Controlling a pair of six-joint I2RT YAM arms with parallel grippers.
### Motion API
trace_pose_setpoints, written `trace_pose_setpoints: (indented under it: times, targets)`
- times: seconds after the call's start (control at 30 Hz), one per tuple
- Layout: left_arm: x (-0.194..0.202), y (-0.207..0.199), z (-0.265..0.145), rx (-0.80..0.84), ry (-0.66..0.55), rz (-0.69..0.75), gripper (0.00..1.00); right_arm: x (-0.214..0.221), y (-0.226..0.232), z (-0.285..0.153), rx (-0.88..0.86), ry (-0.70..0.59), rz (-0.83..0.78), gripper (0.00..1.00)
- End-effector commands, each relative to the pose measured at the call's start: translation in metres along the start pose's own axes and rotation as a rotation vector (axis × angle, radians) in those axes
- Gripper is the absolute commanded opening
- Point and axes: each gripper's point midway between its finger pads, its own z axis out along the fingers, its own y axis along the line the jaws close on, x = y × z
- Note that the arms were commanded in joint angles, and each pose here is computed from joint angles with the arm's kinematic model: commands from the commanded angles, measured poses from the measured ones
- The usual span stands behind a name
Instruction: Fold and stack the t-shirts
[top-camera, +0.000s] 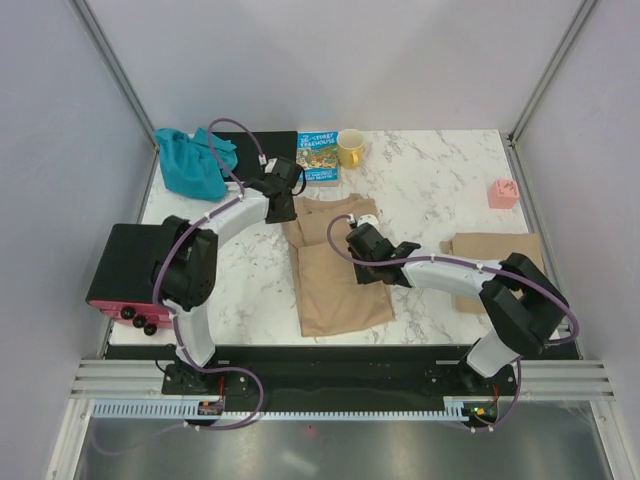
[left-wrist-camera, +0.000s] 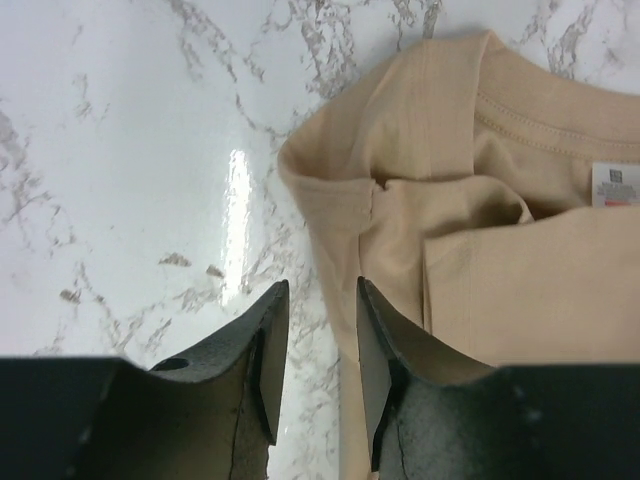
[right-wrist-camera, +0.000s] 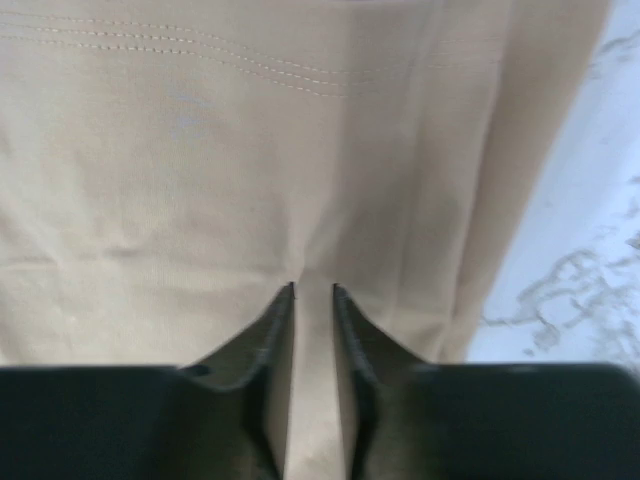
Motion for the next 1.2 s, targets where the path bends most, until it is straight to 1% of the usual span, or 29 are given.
trace_pose_setpoints:
  times: [0.0, 0.07, 0.1, 0.17, 0.2, 0.27, 0.3, 0.33, 0.37, 0.4, 0.43, 0.47, 0.5, 0.57, 0.6, 0.67, 0.77, 0.83, 1.03, 1.1, 1.17]
  targets:
    - [-0.022, 0.009, -0.041, 0.030, -0.098, -0.032, 0.41, -0.032, -0.008, -0.029, 0.041, -0.133, 0.045, 0.32]
    - [-0.013, 0.015, -0.052, 0.045, -0.094, -0.052, 0.41, -0.039, -0.022, -0.034, 0.109, -0.173, 0.059, 0.35]
    - [-0.001, 0.019, -0.052, 0.043, -0.074, -0.050, 0.41, -0.043, -0.025, -0.040, 0.128, -0.199, 0.072, 0.36]
    - [0.004, 0.017, -0.066, 0.084, -0.076, -0.064, 0.42, -0.047, -0.036, -0.045, 0.173, -0.230, 0.086, 0.39]
    - [0.018, 0.020, -0.066, 0.090, -0.054, -0.055, 0.42, -0.050, -0.039, -0.048, 0.178, -0.243, 0.096, 0.39]
    - [0.031, 0.010, -0.078, 0.154, -0.044, -0.049, 0.43, -0.047, -0.045, -0.049, 0.206, -0.234, 0.101, 0.41]
    - [0.050, 0.013, -0.075, 0.154, -0.012, -0.038, 0.45, -0.045, -0.047, -0.047, 0.213, -0.222, 0.107, 0.40]
    - [0.061, 0.007, -0.078, 0.181, 0.009, -0.033, 0.47, -0.041, -0.048, -0.045, 0.213, -0.207, 0.103, 0.44]
    - [0.064, 0.003, -0.082, 0.211, 0.007, -0.051, 0.47, -0.036, -0.048, -0.044, 0.212, -0.191, 0.097, 0.51]
    - [0.083, 0.005, -0.078, 0.224, 0.044, -0.047, 0.47, -0.034, -0.048, -0.044, 0.203, -0.186, 0.103, 0.52]
    - [0.092, -0.001, -0.080, 0.265, 0.068, -0.051, 0.48, -0.026, -0.049, -0.042, 0.201, -0.171, 0.106, 0.50]
    - [0.095, -0.006, -0.082, 0.298, 0.063, -0.064, 0.48, -0.026, -0.048, -0.044, 0.185, -0.181, 0.114, 0.50]
    - [0.111, -0.007, -0.085, 0.333, 0.092, -0.059, 0.49, -0.019, -0.049, -0.044, 0.178, -0.167, 0.118, 0.49]
    - [0.118, -0.013, -0.090, 0.383, 0.090, -0.063, 0.54, -0.018, -0.045, -0.048, 0.142, -0.178, 0.130, 0.50]
    - [0.128, -0.012, -0.095, 0.404, 0.103, -0.056, 0.55, -0.012, -0.046, -0.048, 0.137, -0.166, 0.133, 0.50]
    - [0.134, -0.013, -0.099, 0.422, 0.106, -0.054, 0.56, -0.007, -0.045, -0.050, 0.119, -0.152, 0.144, 0.52]
    - [0.153, -0.013, -0.108, 0.465, 0.149, -0.040, 0.56, 0.007, -0.048, -0.051, 0.119, -0.120, 0.161, 0.51]
    - [0.158, -0.017, -0.116, 0.503, 0.167, -0.049, 0.56, 0.018, -0.052, -0.051, 0.126, -0.096, 0.170, 0.52]
    - [0.182, -0.025, -0.132, 0.574, 0.221, -0.011, 0.56, 0.034, -0.039, -0.064, 0.016, -0.055, 0.206, 0.52]
    - [0.194, -0.029, -0.137, 0.597, 0.251, 0.013, 0.56, 0.041, -0.041, -0.064, 0.022, -0.038, 0.201, 0.52]
    - [0.202, -0.029, -0.138, 0.602, 0.278, 0.015, 0.56, 0.051, -0.049, -0.063, 0.064, -0.004, 0.191, 0.52]
